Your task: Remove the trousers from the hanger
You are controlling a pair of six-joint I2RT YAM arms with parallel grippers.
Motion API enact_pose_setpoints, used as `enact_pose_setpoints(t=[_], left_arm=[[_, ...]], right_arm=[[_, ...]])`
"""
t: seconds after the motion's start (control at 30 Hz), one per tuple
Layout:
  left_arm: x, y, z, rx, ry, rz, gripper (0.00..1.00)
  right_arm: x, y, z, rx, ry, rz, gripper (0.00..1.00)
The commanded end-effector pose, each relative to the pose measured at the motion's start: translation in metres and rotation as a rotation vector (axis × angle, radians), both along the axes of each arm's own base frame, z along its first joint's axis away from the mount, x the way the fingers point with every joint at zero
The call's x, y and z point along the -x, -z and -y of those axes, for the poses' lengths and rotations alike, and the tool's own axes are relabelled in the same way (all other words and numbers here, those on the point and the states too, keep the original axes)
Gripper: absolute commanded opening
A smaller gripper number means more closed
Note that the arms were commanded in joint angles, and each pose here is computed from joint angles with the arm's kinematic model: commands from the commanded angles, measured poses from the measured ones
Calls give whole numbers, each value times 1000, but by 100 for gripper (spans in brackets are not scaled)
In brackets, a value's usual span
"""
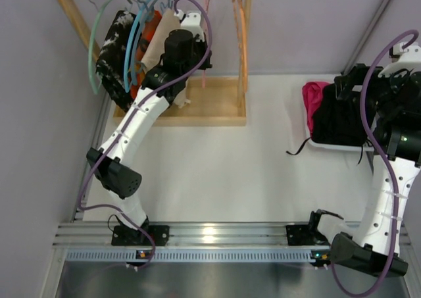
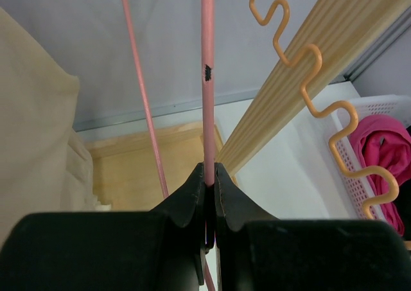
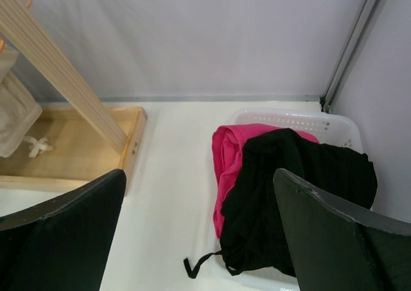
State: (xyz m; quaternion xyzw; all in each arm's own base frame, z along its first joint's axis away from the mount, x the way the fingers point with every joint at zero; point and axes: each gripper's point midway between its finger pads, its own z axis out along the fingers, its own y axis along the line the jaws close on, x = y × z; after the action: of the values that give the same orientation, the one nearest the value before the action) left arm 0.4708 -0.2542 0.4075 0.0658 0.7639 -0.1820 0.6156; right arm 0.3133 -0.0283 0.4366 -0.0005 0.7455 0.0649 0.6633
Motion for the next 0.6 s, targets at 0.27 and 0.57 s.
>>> enact_pose_setpoints(t=[0.27, 0.57], left_arm=[[-19, -21, 7, 11, -21, 69, 0], [-26, -9, 29, -12, 11, 63, 0]], right_arm=[[10, -5, -2, -4, 0, 24, 99], [14, -2, -3, -2, 3, 19, 99]])
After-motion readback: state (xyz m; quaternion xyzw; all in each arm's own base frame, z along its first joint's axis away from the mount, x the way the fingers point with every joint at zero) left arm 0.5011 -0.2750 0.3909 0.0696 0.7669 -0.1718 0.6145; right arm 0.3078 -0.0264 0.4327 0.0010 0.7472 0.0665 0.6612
